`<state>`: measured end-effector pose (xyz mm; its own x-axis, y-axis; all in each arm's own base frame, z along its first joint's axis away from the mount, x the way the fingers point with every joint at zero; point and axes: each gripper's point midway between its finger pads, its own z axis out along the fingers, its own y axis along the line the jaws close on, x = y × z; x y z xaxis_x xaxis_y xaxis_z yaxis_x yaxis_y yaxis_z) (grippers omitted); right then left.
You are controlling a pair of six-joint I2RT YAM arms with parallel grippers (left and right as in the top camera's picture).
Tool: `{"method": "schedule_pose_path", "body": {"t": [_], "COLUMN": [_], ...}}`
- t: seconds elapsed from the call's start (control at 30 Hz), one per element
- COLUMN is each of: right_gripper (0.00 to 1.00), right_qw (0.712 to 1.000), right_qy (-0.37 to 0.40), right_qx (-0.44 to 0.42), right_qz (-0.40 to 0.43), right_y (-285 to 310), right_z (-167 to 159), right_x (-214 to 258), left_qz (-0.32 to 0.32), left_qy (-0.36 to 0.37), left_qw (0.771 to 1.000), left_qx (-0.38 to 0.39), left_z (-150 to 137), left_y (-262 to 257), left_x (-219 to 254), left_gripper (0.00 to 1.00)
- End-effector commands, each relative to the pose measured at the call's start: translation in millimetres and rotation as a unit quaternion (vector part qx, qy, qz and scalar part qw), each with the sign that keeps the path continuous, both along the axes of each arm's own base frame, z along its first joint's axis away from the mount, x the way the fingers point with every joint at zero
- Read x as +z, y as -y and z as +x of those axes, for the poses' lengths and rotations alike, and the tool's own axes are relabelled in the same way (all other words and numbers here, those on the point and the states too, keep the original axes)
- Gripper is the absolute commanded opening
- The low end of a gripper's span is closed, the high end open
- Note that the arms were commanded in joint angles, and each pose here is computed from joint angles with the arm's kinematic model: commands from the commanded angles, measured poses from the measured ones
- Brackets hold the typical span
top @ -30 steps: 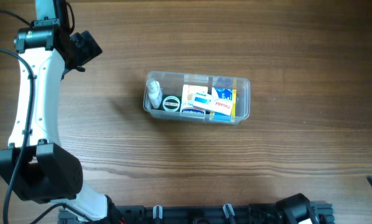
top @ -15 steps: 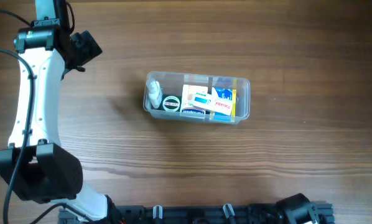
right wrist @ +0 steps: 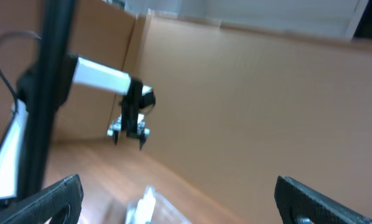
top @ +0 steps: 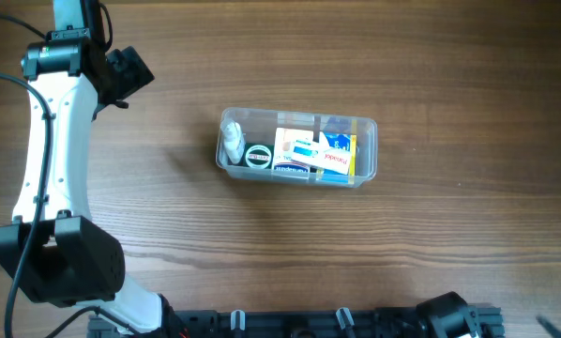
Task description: Pack container
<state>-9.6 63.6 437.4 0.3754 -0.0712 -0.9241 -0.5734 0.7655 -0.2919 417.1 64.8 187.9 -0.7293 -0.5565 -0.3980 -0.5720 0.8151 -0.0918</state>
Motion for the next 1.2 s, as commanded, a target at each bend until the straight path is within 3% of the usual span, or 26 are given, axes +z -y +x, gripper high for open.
{"method": "schedule_pose_path", "body": {"t": [0.0, 0.13, 0.27, 0.5, 0.8, 1.17], "right_gripper": [1.0, 1.0, 1.0, 1.0, 1.0, 1.0], "right_qw": [0.999, 0.999, 0.991, 0.974, 0.98, 0.972], "right_qy": [-0.025, -0.023, -0.046, -0.136, -0.104, -0.122], "right_qx": [0.021, 0.022, 0.003, -0.124, -0.093, -0.121], "right_qz": [0.014, 0.041, 0.125, 0.13, 0.145, 0.161], "right_y": [-16.6, -29.8, -30.3, -16.3, -27.8, -23.0], "right_z": [34.3, 78.8, 126.2, 209.9, 218.4, 237.2], "right_x": [-15.1, -24.6, -38.5, -138.5, -146.0, -195.5], "left_qz": [-0.006, -0.006, -0.006, -0.006, -0.006, -0.006], "left_qy": [0.019, 0.019, 0.019, 0.019, 0.019, 0.019], "left_qw": [1.0, 1.0, 1.0, 1.0, 1.0, 1.0], "left_qx": [0.01, 0.01, 0.01, 0.01, 0.01, 0.01], "left_z": [0.5, 0.5, 0.5, 0.5, 0.5, 0.5], "left_y": [-0.6, -0.6, -0.6, -0.6, -0.6, -0.6], "left_x": [12.0, 12.0, 12.0, 12.0, 12.0, 12.0], "left_gripper": [1.0, 1.0, 1.0, 1.0, 1.0, 1.0]}}
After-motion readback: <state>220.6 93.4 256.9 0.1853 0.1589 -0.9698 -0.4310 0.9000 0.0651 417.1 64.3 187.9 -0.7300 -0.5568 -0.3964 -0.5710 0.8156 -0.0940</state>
